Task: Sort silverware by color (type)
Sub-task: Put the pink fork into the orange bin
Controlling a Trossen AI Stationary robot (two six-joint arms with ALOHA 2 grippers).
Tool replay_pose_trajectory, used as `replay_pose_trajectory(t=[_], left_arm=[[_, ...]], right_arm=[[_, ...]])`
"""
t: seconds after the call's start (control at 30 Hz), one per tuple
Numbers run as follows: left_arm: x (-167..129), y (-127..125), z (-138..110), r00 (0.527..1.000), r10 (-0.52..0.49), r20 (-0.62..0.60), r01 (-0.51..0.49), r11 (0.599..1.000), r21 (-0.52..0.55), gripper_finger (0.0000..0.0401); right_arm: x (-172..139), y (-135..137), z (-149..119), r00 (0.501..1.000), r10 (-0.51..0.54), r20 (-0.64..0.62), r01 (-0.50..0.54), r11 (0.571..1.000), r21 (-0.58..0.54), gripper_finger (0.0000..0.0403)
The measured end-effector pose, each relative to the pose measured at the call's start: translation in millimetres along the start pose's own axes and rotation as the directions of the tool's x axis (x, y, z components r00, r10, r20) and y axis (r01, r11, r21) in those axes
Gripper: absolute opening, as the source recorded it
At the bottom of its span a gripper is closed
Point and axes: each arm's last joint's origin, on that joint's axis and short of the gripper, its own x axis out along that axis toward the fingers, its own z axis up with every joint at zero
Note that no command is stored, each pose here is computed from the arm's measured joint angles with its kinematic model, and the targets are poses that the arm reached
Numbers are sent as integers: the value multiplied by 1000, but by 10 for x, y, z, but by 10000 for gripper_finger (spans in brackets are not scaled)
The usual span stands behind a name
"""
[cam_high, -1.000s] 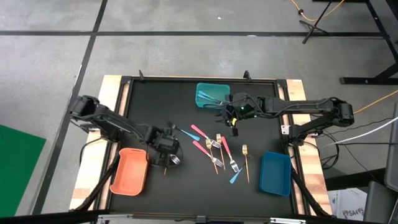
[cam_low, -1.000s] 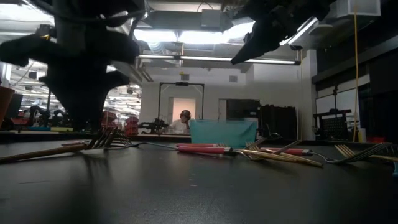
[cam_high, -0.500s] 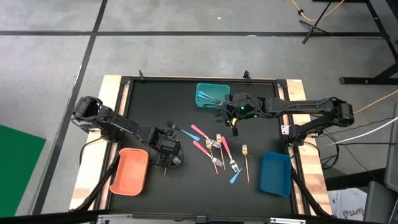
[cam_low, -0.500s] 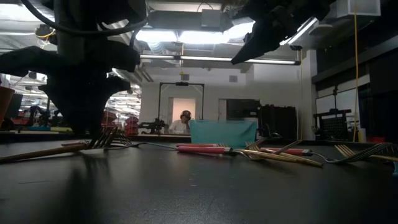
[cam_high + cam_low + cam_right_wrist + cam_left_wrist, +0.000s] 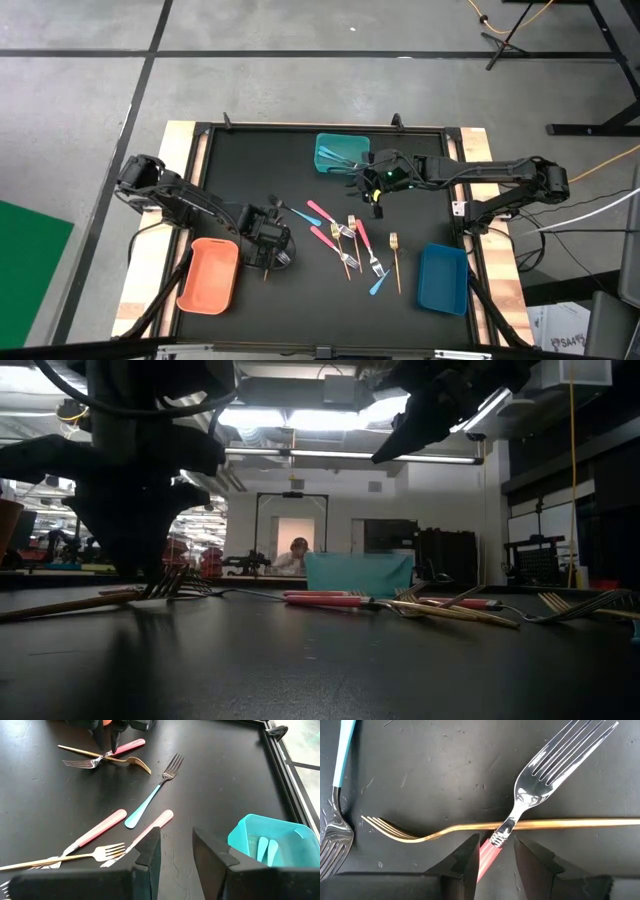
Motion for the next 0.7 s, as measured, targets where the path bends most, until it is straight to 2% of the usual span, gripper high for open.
replay_pose_trajectory(t=[0.27,0.43,0.7], left_arm=[[73,1,-81,1000,2,-25,0,997,76,115],[93,-3,-60,1000,-1,14,0,997,77,115],[161,-4,-120,1000,-3,11,2,997,77,115]], right_arm=[[1,0,0,1000,0,0,0,1000,0,99],[2,0,-2,1000,1,-1,-1,1000,0,99],[1,0,0,1000,0,0,0,1000,0,99]])
